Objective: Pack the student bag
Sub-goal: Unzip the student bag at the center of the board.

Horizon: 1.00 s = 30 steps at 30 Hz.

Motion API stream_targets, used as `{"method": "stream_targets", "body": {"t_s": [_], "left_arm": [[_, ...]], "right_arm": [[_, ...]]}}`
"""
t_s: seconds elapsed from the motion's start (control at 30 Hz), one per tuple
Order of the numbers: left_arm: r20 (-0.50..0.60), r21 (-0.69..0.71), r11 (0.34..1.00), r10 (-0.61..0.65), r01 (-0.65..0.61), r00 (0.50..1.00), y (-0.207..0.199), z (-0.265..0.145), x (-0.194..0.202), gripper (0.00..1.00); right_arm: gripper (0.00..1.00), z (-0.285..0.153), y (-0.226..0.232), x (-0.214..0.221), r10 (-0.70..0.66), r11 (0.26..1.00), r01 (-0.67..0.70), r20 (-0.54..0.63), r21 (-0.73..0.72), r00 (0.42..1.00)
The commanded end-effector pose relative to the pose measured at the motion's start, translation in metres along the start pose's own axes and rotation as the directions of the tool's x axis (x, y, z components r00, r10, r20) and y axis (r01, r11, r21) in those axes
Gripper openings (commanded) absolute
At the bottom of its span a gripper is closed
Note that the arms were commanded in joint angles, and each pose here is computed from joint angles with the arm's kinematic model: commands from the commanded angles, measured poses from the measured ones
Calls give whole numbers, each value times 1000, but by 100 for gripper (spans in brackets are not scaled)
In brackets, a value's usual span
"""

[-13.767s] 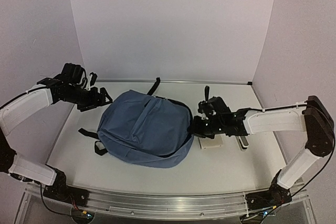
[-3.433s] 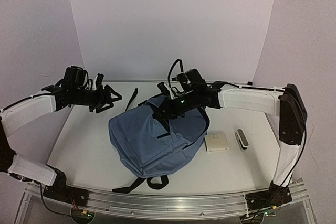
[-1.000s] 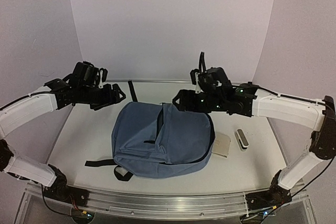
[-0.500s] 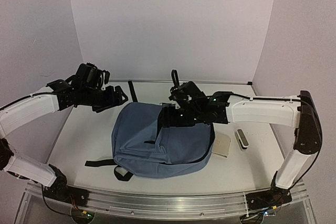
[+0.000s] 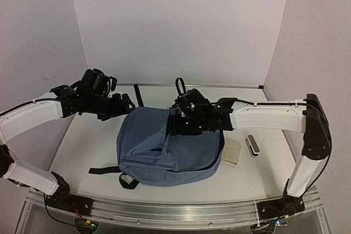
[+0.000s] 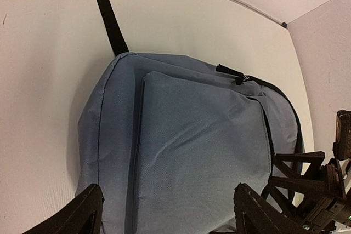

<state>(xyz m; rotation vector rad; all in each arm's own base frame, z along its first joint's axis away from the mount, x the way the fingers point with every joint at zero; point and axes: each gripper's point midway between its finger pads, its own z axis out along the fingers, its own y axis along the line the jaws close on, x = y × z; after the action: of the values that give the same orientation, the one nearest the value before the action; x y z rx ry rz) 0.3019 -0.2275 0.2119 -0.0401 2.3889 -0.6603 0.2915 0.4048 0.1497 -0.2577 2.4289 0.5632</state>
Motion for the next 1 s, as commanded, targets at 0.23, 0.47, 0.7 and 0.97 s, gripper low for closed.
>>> {"method": "stream_targets", "body": {"t_s": [0.23,0.47,0.7,0.97], "left_arm": [[49,15,998,55,-56,997,-25,-11,-13,82],[56,22,995,99,-100,994,-46,-12,-12,82],[46,5,989,145,-145,988,-69,-4,3,82],[40,9,981,191,-191,981,-100,15,29,83]], "right_arm": [[49,-1,-11,0,22,998,-24,25,56,999],[42,10,-14,10,20,998,-19,-6,67,1000],[29,19,-12,16,26,998,-25,-11,51,1000],[0,17,-19,19,80,997,-80,0,17,997]]}}
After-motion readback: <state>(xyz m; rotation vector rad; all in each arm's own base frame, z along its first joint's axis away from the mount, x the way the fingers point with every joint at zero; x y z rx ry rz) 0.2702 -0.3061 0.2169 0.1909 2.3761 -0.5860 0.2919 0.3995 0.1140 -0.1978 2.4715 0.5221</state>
